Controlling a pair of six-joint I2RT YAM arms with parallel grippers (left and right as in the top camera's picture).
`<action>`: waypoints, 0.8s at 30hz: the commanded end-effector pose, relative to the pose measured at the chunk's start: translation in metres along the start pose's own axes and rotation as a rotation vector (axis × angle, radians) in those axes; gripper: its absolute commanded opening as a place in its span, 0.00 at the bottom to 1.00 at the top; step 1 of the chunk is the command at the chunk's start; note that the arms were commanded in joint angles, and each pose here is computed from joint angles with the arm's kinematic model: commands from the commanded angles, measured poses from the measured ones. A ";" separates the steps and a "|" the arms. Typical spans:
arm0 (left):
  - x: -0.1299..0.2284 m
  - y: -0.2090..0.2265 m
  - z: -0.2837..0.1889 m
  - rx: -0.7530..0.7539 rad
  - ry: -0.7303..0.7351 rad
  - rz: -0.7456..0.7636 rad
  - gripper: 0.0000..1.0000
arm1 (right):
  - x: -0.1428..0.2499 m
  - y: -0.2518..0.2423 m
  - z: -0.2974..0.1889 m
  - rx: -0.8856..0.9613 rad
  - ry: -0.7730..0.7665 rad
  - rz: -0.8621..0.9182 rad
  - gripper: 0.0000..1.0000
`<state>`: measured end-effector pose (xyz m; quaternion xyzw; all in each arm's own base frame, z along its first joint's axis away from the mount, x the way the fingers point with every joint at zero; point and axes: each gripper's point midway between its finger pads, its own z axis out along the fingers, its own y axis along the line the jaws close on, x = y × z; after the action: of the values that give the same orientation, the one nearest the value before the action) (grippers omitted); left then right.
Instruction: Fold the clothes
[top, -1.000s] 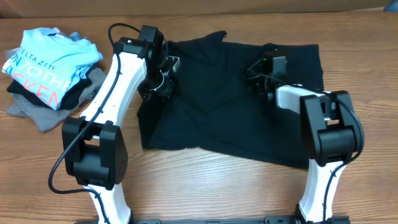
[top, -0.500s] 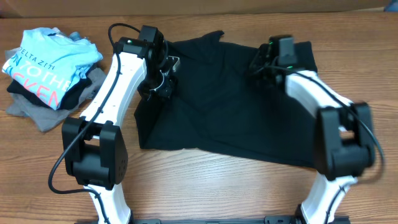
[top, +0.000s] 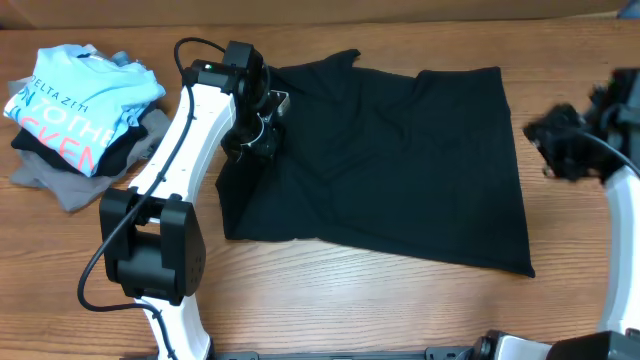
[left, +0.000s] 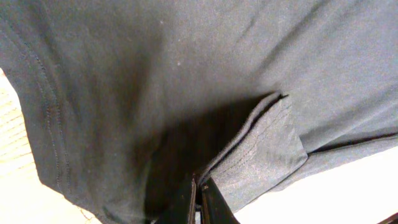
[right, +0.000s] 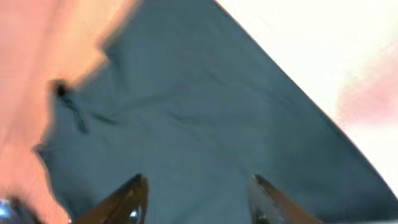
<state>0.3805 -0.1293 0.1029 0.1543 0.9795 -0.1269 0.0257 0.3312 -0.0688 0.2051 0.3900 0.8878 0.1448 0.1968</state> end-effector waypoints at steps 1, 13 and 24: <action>-0.011 -0.006 -0.015 0.008 -0.048 0.029 0.04 | 0.016 -0.030 -0.008 0.067 0.070 0.011 0.59; -0.015 -0.007 -0.021 0.004 -0.063 0.034 0.04 | 0.103 -0.140 0.053 0.265 0.332 0.330 0.49; -0.013 -0.007 -0.021 0.004 -0.057 0.032 0.04 | 0.147 -0.185 0.094 0.281 0.354 0.443 0.40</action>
<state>0.3853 -0.1304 0.1129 0.1554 0.9789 -0.1275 0.0355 0.1730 -0.0746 0.0173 0.5615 0.8165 0.1257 -0.0478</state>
